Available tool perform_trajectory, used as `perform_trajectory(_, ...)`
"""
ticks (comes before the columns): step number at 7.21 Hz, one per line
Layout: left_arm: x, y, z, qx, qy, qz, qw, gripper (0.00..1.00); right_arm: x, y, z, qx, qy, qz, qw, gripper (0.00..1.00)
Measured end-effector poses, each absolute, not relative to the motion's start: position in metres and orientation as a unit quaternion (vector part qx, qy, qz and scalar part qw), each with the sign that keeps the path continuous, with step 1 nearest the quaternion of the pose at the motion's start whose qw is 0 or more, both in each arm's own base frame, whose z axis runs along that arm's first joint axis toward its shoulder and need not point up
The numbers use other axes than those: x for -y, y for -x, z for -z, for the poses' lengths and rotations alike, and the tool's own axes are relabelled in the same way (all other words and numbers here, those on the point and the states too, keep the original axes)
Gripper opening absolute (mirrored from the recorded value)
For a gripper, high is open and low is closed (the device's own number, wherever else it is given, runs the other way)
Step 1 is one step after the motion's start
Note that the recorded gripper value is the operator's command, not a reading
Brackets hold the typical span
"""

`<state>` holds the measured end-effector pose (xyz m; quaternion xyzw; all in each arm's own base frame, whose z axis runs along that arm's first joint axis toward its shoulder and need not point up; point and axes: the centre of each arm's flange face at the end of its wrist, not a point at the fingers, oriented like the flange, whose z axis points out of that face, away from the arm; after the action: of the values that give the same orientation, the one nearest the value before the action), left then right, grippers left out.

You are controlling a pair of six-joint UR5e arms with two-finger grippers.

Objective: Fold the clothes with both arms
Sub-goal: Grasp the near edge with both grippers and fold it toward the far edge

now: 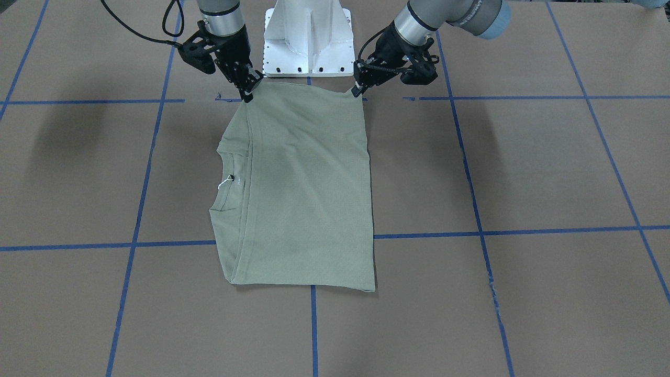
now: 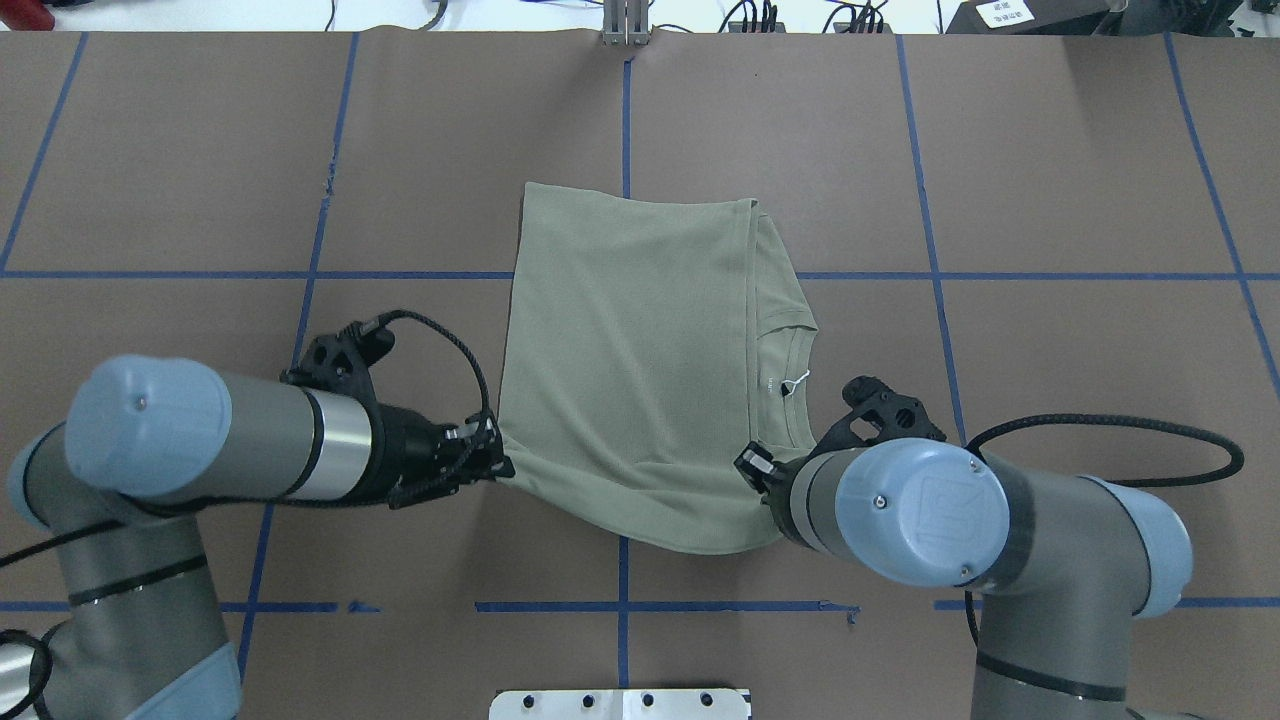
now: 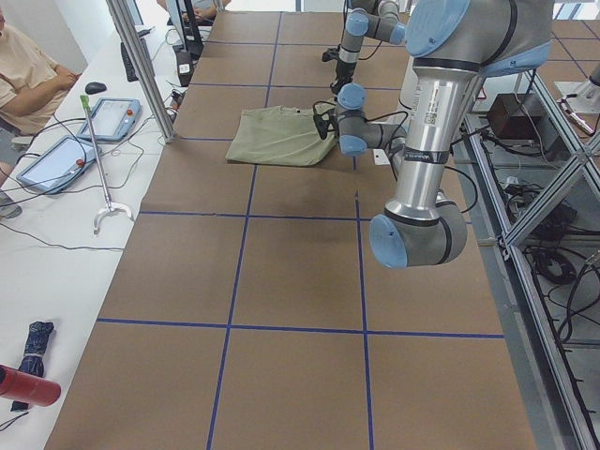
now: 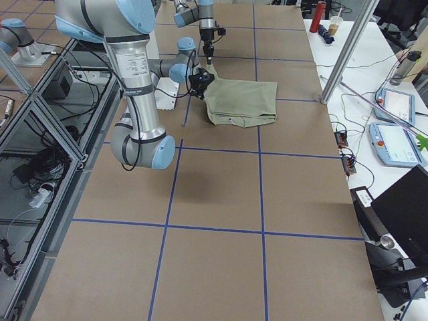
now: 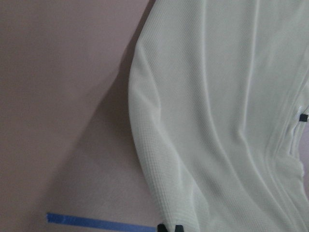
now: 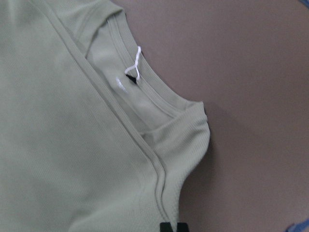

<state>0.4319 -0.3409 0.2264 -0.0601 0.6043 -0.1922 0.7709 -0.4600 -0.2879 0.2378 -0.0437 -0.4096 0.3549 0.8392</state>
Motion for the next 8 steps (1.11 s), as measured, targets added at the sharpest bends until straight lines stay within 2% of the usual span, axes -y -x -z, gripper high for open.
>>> perform_trajectory(3,0.469,-0.42,-0.222,-0.571,-0.009,0.212,0.793,0.0,0.401,0.457,-0.237,0.392,0.008,-0.358,0.847,0.0)
perform_trajectory(6,0.544,-0.447,-0.241,-0.559,-0.032,0.23,0.796,0.0,0.527,0.469,-0.267,0.394,0.011,-0.347,0.851,0.0)
perform_trajectory(8,0.577,-0.463,-0.25,-0.559,-0.045,0.239,0.792,0.0,0.58,0.483,-0.275,0.387,0.014,-0.332,0.86,0.0)
